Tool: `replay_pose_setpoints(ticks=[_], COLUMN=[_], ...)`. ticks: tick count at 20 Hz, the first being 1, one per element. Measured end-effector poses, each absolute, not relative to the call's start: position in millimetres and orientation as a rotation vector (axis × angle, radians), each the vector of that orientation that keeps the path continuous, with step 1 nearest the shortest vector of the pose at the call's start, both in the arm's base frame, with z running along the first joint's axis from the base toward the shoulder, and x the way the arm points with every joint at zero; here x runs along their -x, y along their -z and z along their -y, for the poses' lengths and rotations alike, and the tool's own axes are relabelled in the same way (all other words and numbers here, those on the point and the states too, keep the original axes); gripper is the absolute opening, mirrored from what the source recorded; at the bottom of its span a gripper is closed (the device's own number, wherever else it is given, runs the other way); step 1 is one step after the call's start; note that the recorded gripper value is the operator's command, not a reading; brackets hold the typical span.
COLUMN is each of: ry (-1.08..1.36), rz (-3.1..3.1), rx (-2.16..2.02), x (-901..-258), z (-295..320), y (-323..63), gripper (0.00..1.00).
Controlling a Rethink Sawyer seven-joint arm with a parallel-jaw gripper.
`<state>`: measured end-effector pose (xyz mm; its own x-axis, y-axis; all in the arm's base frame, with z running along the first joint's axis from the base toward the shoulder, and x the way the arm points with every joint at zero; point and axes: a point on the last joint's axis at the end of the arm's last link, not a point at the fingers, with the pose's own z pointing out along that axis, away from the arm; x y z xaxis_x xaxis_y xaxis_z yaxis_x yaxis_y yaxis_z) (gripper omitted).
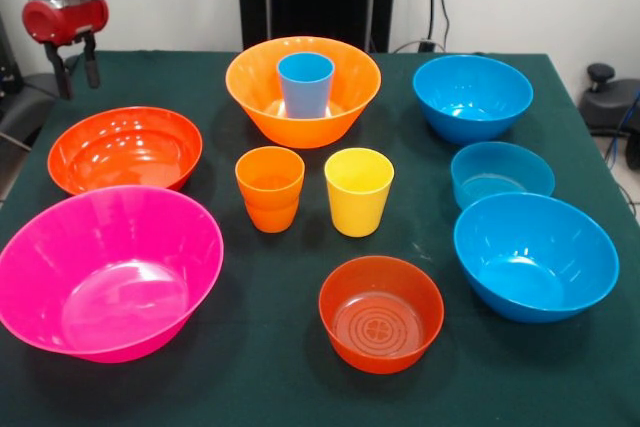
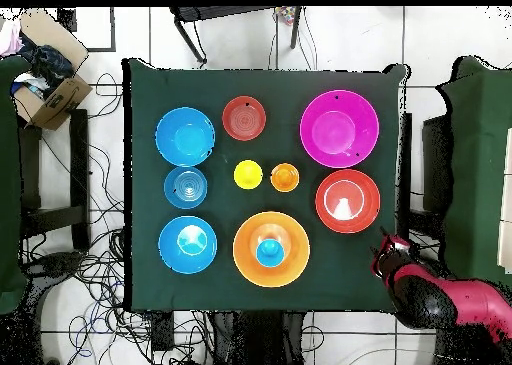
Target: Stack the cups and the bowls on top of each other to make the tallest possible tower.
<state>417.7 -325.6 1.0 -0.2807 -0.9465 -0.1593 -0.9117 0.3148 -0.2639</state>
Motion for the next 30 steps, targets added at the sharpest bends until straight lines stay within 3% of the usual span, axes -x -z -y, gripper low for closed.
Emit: replay_pose_setpoints(ticks=[12,30], ry=[0.176,0.205], rz=[-2.142,-1.827], rx=[1.883,2.176], x=[-412,-416], z=[309,226], y=[0,20], gripper=[1.00,1.00])
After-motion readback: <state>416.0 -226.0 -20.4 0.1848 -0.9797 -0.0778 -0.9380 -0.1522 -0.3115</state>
